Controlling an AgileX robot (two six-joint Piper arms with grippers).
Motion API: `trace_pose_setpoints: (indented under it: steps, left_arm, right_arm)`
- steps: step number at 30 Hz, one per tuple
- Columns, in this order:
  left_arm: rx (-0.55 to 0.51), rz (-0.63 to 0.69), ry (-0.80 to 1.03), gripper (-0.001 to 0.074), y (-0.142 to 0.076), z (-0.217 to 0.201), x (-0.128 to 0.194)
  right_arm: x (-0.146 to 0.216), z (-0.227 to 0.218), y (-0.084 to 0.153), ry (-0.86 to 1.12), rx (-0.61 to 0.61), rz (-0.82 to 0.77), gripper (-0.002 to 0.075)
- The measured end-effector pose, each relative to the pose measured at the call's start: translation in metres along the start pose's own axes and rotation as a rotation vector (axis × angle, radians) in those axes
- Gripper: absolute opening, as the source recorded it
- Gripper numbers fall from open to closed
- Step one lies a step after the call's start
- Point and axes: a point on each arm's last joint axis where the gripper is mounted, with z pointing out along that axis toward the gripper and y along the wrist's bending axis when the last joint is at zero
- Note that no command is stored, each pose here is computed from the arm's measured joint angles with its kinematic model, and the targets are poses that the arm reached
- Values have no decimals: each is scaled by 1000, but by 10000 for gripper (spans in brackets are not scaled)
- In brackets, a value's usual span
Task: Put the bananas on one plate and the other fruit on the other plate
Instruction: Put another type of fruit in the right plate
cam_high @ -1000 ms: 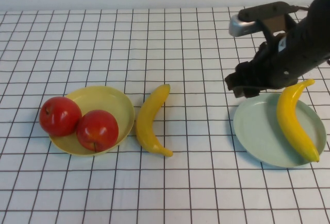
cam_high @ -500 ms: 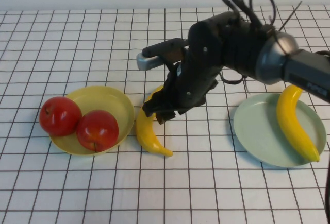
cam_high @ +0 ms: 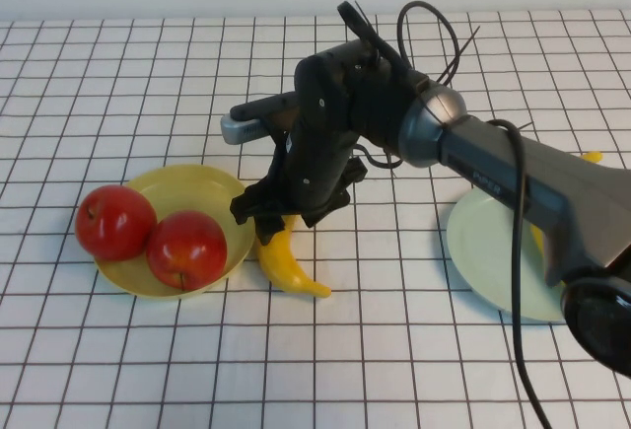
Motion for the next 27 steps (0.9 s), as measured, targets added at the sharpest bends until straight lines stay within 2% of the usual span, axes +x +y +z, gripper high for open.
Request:
trace_pose_setpoints:
  steps: [23, 27]
  left_arm:
    - [0, 0, 0, 0, 0, 0, 0]
    - [0, 0, 0, 0, 0, 0, 0]
  right_arm:
    - [8, 11, 9, 103, -11, 11, 458]
    - [8, 12, 6, 101, 14, 1, 384]
